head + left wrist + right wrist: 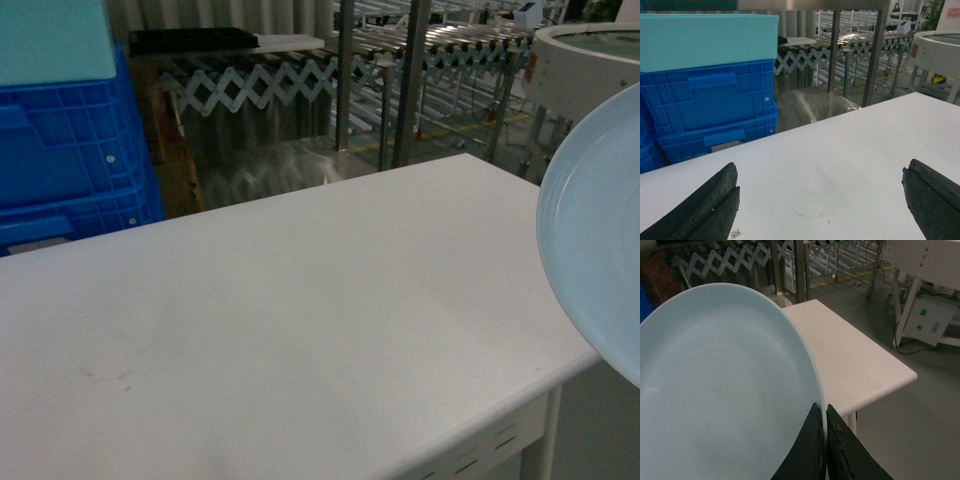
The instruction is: Place blue tray on left shelf second layer neatly
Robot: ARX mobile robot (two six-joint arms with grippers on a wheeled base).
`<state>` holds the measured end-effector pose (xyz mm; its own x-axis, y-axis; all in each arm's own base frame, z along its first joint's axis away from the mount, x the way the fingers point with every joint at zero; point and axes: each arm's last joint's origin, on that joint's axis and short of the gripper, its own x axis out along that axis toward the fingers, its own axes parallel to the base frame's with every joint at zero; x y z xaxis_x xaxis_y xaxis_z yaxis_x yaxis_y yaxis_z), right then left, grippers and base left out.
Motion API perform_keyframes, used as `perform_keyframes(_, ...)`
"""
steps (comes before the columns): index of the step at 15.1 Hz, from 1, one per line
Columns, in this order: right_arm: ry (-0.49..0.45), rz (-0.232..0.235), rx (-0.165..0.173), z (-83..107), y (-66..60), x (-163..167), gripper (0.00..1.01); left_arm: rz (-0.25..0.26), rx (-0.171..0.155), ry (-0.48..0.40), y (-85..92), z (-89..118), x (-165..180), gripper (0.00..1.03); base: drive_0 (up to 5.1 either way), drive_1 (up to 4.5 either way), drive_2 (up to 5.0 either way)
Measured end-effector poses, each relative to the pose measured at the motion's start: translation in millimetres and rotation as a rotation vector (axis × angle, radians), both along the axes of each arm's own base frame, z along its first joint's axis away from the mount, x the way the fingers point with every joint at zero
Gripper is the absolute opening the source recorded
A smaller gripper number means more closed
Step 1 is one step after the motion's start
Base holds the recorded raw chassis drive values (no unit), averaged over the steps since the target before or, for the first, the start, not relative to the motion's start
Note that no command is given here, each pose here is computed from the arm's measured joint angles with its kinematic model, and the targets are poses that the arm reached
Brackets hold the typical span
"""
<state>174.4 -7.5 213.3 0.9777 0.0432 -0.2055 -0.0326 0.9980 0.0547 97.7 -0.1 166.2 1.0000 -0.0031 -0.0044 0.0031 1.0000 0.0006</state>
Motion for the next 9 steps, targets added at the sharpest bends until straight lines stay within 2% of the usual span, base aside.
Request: perform_keyframes(9,-0.005,0.008,0.002,0.6,0.4,-0.2,0.02,0.003,0.0,-0.002,0.1,0.2,0.0,0.98,-1.3,-1.26,-1.3)
